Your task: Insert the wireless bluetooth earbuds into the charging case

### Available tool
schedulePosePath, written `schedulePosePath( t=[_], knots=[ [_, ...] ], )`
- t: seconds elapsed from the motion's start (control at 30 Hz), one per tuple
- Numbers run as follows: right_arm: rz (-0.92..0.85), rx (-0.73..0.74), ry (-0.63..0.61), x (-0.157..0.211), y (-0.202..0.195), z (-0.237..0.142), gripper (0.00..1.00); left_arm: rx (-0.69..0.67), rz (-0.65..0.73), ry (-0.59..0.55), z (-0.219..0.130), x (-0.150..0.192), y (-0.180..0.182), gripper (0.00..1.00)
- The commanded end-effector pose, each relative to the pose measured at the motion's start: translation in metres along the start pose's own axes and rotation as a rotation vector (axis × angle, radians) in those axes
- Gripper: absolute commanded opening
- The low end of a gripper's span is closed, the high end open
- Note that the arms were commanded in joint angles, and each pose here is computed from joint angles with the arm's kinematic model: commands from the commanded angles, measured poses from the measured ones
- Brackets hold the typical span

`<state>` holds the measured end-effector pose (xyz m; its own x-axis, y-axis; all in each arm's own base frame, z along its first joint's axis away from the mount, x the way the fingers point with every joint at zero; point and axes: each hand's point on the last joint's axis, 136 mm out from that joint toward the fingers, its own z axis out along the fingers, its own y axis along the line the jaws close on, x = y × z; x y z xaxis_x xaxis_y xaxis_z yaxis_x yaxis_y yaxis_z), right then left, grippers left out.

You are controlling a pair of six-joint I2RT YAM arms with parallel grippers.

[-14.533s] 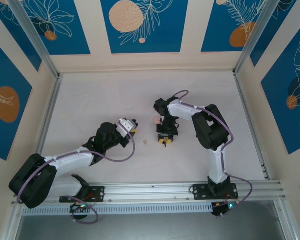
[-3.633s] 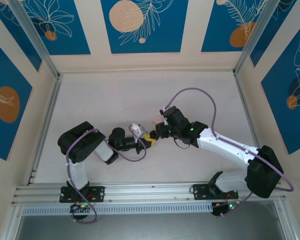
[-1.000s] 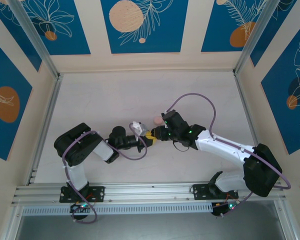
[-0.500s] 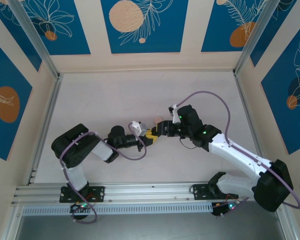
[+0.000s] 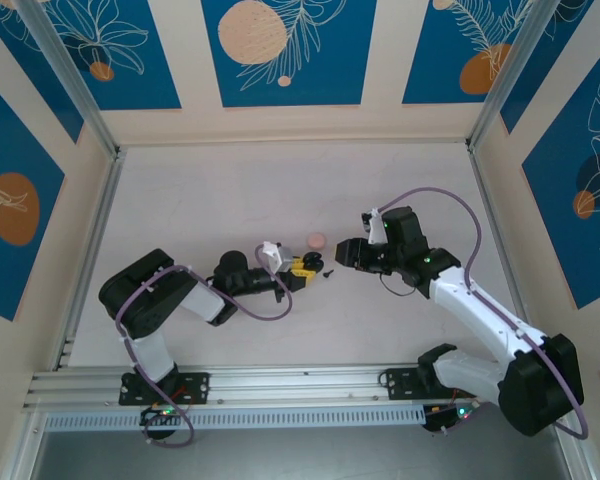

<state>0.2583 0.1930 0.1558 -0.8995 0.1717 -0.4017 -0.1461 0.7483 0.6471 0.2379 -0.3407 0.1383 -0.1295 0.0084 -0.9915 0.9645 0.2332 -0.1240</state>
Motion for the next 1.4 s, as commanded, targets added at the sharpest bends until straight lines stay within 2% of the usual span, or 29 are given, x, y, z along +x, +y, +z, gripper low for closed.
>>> schedulePosePath(
  t=[0.0, 0.13, 0.27, 0.67, 0.97, 1.37],
  knots=[
    [0.045, 0.070, 0.114, 0.011, -0.014, -0.005, 0.42, -0.029, 0.017, -0.019, -0.002, -0.002, 0.000, 0.07],
    [0.011, 0.135, 0.211, 0.012, -0.024, -0.001, 0.41, -0.091, 0.010, -0.010, -0.009, 0.003, 0.007, 0.07],
    [-0.031, 0.124, 0.270, 0.005, -0.023, 0.015, 0.41, -0.127, -0.003, -0.001, -0.016, 0.007, 0.008, 0.07],
    [-0.156, 0.130, 0.445, -0.020, -0.032, 0.082, 0.41, -0.105, 0.043, 0.031, -0.028, 0.018, -0.003, 0.07],
    [-0.151, 0.122, 0.549, -0.004, -0.044, 0.116, 0.42, -0.125, 0.040, 0.035, -0.030, 0.020, 0.000, 0.07],
    [-0.138, 0.132, 0.635, 0.025, -0.055, 0.126, 0.42, -0.122, 0.033, 0.037, -0.030, 0.021, -0.001, 0.07]
  ],
)
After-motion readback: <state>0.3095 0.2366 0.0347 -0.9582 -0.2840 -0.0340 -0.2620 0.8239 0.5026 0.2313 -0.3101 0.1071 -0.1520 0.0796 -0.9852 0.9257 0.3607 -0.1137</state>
